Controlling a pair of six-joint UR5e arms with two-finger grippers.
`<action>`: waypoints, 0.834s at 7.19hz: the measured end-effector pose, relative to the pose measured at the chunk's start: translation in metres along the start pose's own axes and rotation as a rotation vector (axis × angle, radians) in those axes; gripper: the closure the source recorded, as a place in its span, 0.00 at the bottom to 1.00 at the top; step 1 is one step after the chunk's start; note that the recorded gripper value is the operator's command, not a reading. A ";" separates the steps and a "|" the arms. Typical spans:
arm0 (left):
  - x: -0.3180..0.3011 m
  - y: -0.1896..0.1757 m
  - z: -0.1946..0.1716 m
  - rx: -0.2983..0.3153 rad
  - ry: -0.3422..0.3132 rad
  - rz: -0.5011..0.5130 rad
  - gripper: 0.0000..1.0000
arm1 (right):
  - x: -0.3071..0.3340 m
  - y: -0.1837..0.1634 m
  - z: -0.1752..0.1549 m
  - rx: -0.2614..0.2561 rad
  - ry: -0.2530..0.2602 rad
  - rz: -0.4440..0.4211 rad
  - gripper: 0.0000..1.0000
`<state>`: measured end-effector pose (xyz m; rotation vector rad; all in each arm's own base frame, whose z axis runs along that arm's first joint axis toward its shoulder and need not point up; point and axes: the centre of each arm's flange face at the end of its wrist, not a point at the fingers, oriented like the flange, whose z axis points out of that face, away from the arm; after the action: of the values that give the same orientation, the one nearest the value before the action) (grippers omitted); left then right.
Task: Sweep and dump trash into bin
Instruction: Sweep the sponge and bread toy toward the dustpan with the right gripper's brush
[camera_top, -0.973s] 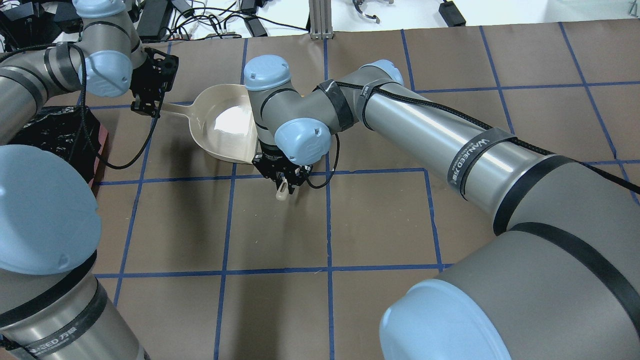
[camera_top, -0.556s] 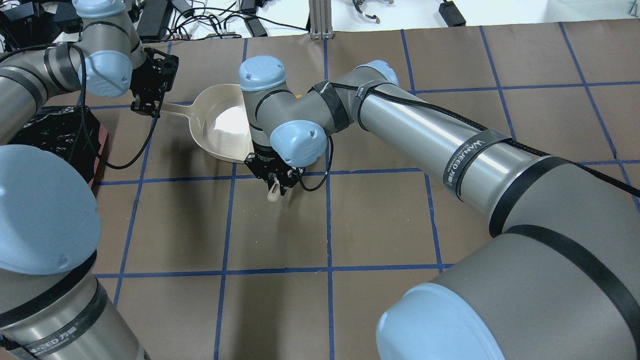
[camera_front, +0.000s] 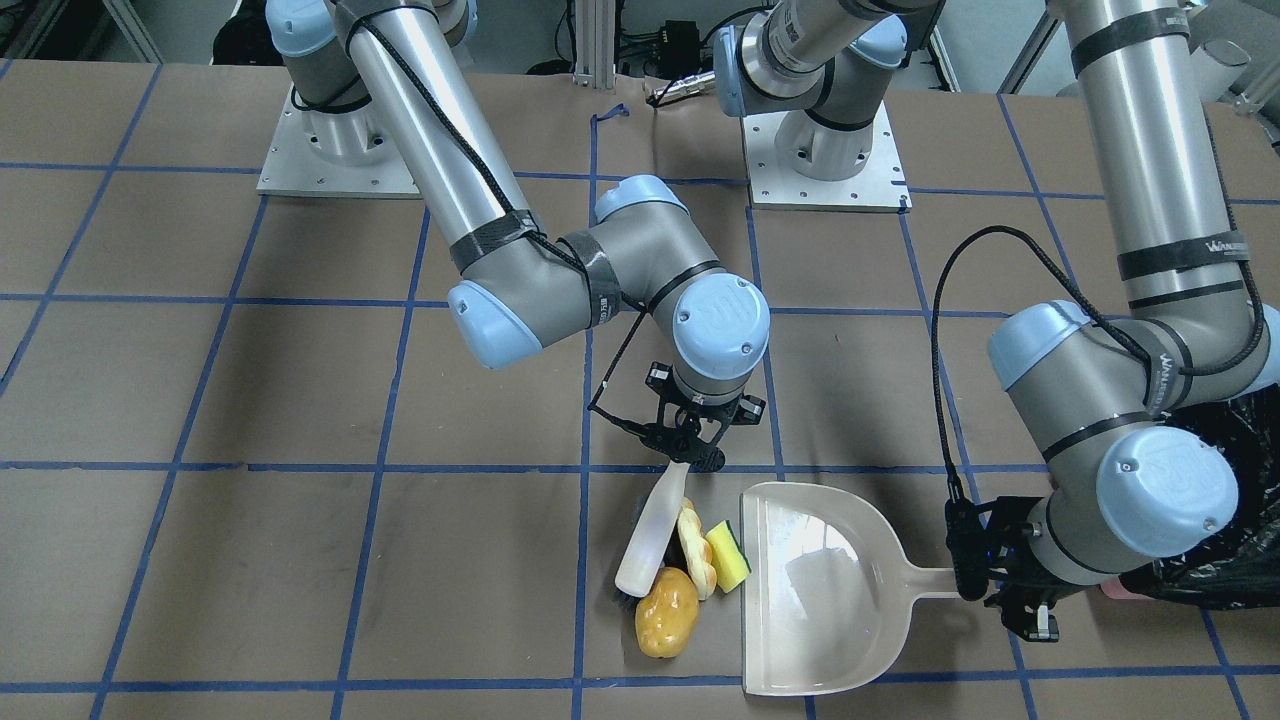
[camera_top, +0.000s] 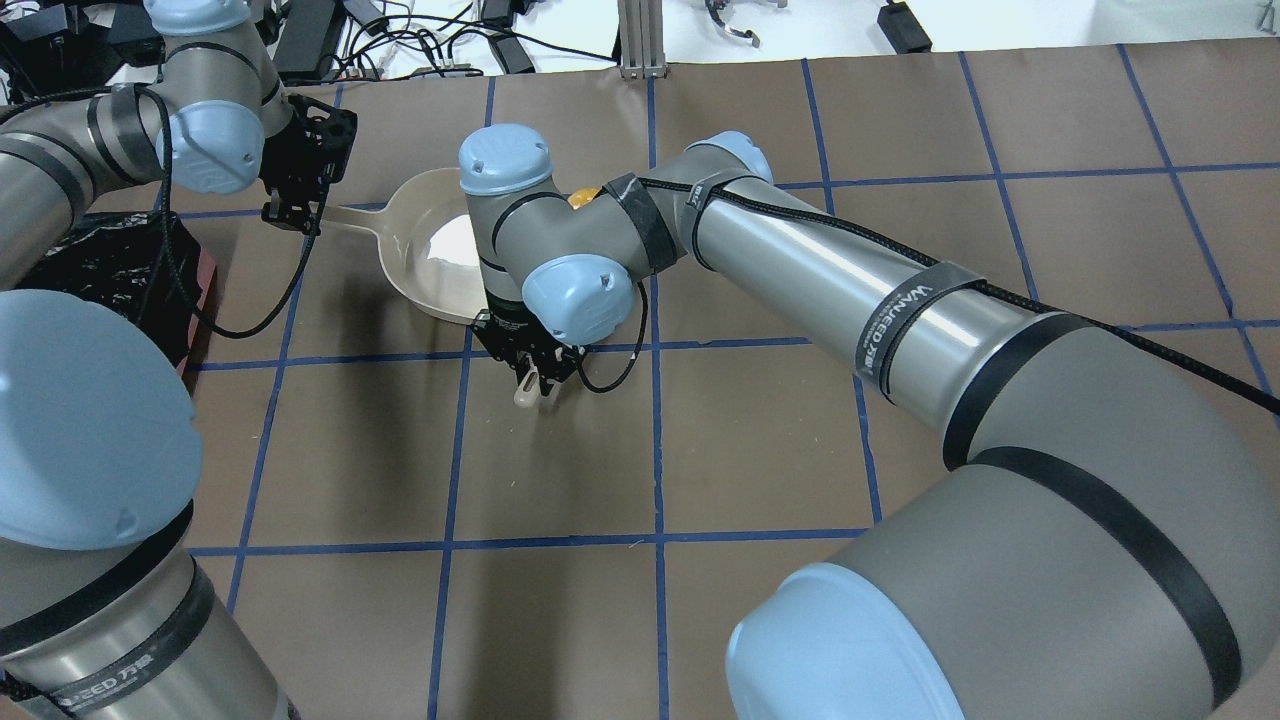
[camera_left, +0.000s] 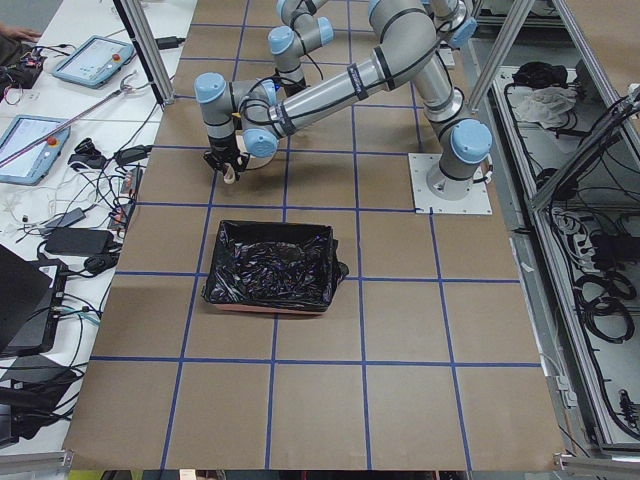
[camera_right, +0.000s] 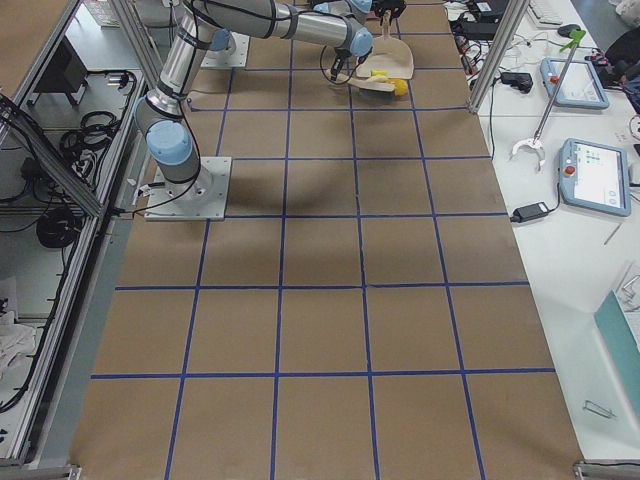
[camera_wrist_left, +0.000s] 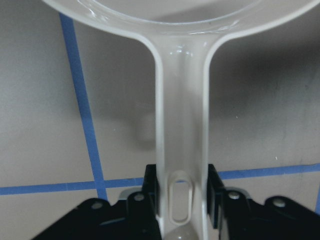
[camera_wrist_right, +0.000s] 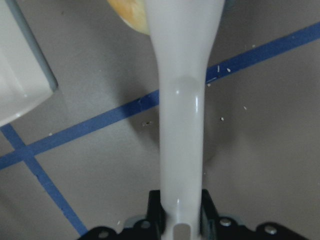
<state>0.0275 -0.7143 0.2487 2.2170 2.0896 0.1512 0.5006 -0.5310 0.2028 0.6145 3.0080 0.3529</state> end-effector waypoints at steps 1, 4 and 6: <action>0.000 0.000 0.000 0.000 0.000 0.000 0.81 | -0.006 -0.001 0.000 -0.002 -0.016 0.011 1.00; 0.000 0.000 -0.001 0.000 -0.001 0.000 0.81 | -0.018 -0.002 0.002 -0.007 -0.036 0.019 1.00; 0.000 0.000 -0.001 0.000 -0.002 0.000 0.81 | -0.022 -0.002 -0.001 -0.010 -0.051 0.017 1.00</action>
<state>0.0275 -0.7141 0.2498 2.2161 2.0890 0.1496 0.5205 -0.5414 0.2036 0.6391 2.9526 0.3479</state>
